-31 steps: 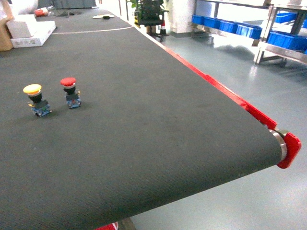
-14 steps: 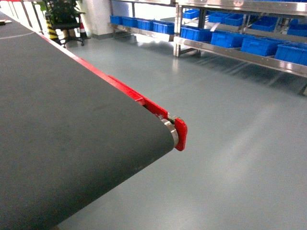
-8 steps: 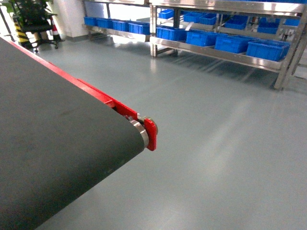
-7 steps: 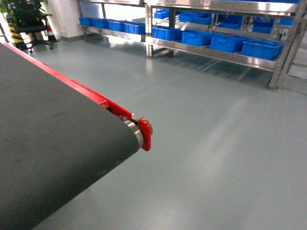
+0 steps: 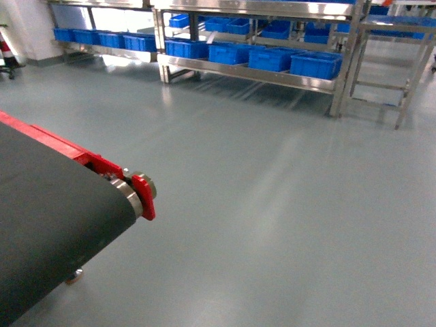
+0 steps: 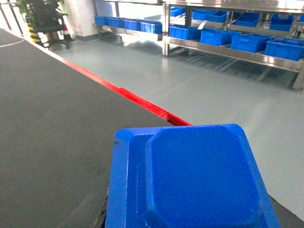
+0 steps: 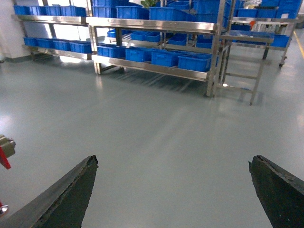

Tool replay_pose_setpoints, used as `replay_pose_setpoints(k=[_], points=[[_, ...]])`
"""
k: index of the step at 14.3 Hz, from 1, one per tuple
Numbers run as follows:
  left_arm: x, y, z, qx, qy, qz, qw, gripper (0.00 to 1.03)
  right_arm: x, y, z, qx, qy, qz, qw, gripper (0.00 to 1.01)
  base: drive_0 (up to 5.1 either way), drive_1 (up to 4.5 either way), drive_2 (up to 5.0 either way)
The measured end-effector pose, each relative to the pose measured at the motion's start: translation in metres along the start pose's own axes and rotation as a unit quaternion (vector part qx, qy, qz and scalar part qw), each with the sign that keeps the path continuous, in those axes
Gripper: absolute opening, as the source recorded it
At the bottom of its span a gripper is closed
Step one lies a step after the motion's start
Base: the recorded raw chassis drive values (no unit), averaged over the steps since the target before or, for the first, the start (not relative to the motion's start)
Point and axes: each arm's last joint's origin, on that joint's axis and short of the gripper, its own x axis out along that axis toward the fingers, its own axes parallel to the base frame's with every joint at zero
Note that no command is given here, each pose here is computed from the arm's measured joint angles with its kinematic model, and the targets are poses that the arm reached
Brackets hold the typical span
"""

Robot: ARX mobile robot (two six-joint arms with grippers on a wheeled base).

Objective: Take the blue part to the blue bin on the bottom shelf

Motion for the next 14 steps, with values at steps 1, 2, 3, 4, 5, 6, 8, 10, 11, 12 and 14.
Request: replay_pose_setpoints(k=[1,2,3,4,5,6,8,10,11,12,14], points=[[0.0,0.0,0.0,0.0,0.0,0.0,1.0,0.44,0.0,0.0,0.0,0.0,0.0,0.0,1.0,0.98,-1.6,-1.65,-1.6],[0.0,0.0,0.0,0.0,0.0,0.0,1.0,0.44,0.0,0.0,0.0,0.0,0.0,0.0,1.0,0.98,-1.6,-1.56,-1.6],[0.0,0.0,0.0,0.0,0.0,0.0,1.0,0.44,0.0,0.0,0.0,0.0,0.0,0.0,1.0,0.98,-1.5,-1.53,-1.5],[0.0,0.0,0.0,0.0,0.0,0.0,1.0,0.44,0.0,0.0,0.0,0.0,0.0,0.0,1.0,0.98,-1.5,-1.51,-1.5],[0.0,0.0,0.0,0.0,0.0,0.0,1.0,0.44,0.0,0.0,0.0,0.0,0.0,0.0,1.0,0.98,-1.7,-1.69,-1.7],[0.0,0.0,0.0,0.0,0.0,0.0,1.0,0.44,0.0,0.0,0.0,0.0,0.0,0.0,1.0,0.98,-1.6,-1.62,-1.6],[0.0,0.0,0.0,0.0,0.0,0.0,1.0,0.44,0.0,0.0,0.0,0.0,0.0,0.0,1.0,0.98,-1.6,-1.57,-1.6],[0.0,0.0,0.0,0.0,0.0,0.0,1.0,0.44,0.0,0.0,0.0,0.0,0.0,0.0,1.0,0.98,-1.6,-1.56,-1.6],[0.0,0.0,0.0,0.0,0.0,0.0,1.0,0.44,0.0,0.0,0.0,0.0,0.0,0.0,1.0,0.98,-1.5,-1.47,-1.5],[0.0,0.0,0.0,0.0,0.0,0.0,1.0,0.44,0.0,0.0,0.0,0.0,0.0,0.0,1.0,0.98,-1.6,-1.57,-1.6],[0.0,0.0,0.0,0.0,0.0,0.0,1.0,0.44,0.0,0.0,0.0,0.0,0.0,0.0,1.0,0.98,-1.6,-1.6,-1.6]])
